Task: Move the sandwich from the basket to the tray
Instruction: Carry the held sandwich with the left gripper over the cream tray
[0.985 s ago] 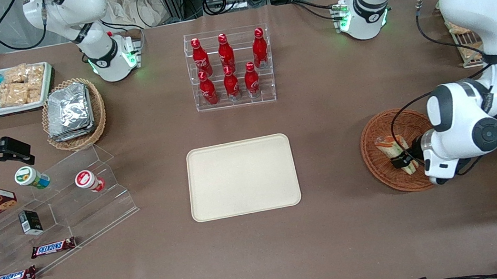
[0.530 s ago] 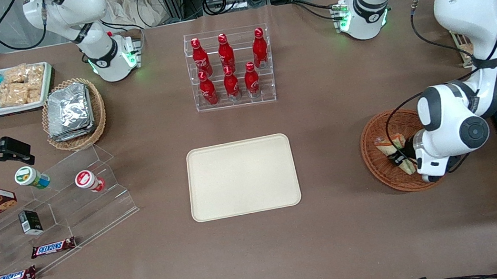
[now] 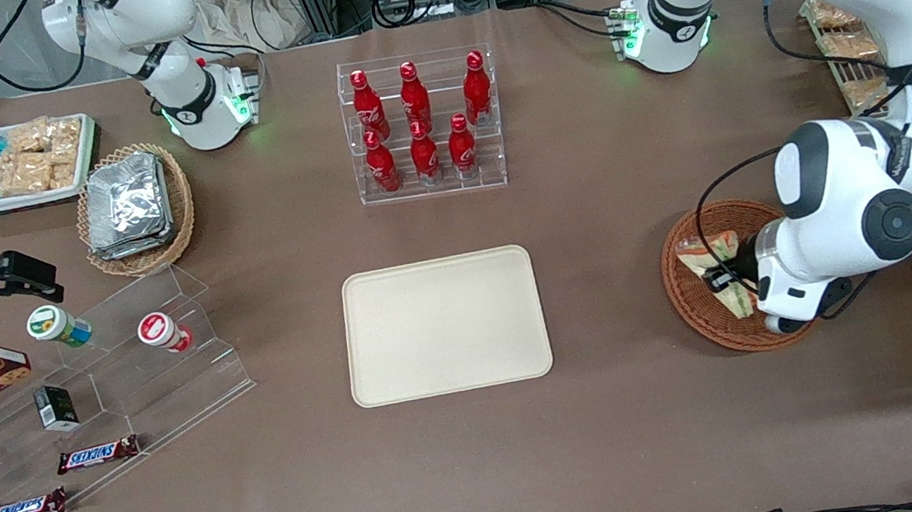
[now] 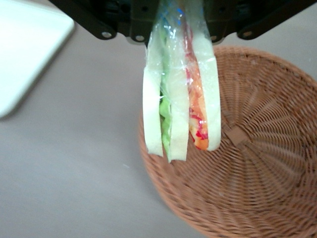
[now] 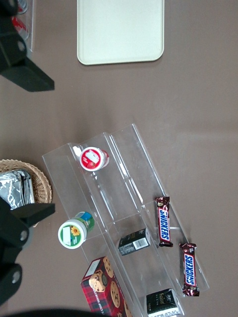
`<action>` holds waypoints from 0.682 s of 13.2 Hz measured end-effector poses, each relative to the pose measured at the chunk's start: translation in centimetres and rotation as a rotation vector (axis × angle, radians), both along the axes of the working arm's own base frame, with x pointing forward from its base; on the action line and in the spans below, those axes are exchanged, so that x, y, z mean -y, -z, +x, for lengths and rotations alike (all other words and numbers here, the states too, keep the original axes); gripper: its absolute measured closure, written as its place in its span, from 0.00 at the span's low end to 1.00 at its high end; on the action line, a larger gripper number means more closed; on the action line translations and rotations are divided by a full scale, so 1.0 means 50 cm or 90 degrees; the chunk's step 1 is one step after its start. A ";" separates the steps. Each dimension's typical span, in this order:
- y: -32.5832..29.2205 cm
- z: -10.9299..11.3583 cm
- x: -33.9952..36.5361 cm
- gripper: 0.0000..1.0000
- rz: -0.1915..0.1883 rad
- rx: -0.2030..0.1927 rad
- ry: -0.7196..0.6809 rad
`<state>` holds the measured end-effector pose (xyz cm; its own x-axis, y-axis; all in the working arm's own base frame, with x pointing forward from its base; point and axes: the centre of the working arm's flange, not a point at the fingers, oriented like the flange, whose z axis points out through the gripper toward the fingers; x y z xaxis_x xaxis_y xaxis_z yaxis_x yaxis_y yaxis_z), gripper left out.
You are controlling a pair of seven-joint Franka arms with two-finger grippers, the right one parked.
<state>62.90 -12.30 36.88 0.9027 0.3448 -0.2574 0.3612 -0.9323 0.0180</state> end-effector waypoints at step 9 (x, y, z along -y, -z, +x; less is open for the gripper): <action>0.049 -0.029 0.418 0.80 -0.012 0.015 0.215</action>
